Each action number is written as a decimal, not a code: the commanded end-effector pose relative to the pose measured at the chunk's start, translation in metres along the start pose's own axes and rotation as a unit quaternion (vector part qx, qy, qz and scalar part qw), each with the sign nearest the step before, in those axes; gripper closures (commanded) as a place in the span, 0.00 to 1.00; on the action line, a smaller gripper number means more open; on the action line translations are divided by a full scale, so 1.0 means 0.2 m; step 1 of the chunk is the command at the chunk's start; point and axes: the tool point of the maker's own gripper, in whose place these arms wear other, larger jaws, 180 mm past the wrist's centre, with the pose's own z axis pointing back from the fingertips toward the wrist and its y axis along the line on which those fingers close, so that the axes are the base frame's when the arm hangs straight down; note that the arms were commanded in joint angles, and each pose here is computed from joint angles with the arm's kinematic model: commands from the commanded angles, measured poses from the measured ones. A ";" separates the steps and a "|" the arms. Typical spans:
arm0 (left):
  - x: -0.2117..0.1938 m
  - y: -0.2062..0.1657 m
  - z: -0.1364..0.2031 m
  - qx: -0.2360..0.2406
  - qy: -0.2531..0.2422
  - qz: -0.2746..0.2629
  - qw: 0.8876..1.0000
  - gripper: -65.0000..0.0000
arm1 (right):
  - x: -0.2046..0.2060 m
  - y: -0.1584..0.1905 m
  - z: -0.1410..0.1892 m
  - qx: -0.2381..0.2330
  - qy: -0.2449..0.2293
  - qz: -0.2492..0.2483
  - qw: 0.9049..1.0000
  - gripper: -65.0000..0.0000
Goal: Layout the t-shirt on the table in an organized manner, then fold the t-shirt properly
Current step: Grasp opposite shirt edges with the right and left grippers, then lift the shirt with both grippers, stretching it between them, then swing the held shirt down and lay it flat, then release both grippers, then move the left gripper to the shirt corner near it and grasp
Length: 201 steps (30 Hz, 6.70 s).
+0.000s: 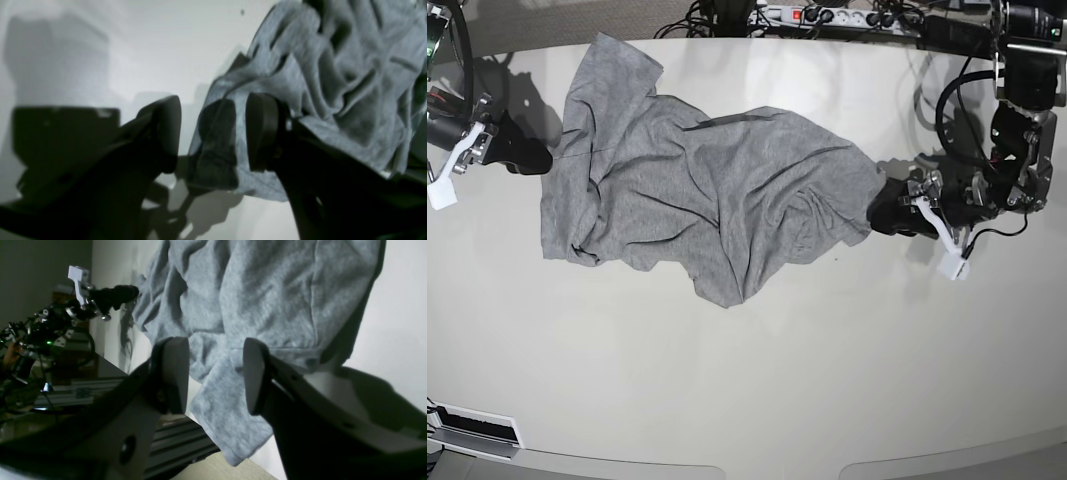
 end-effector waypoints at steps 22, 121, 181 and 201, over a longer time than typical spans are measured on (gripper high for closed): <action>-0.04 -0.09 -0.03 -0.038 0.077 -0.007 0.996 1.00 | 0.03 0.00 0.01 -0.008 -0.001 0.016 1.000 0.56; 1.53 -0.56 0.78 -0.079 -0.040 -0.256 0.963 1.00 | 1.24 0.41 0.42 -0.097 -0.020 0.379 0.920 1.00; 1.01 0.08 0.45 0.109 0.031 -0.146 0.983 0.51 | 1.11 0.28 0.35 -0.116 0.017 0.362 0.925 1.00; 0.43 0.10 0.58 -0.067 0.019 0.051 0.996 0.52 | 1.11 0.28 0.35 -0.115 0.018 0.368 0.922 1.00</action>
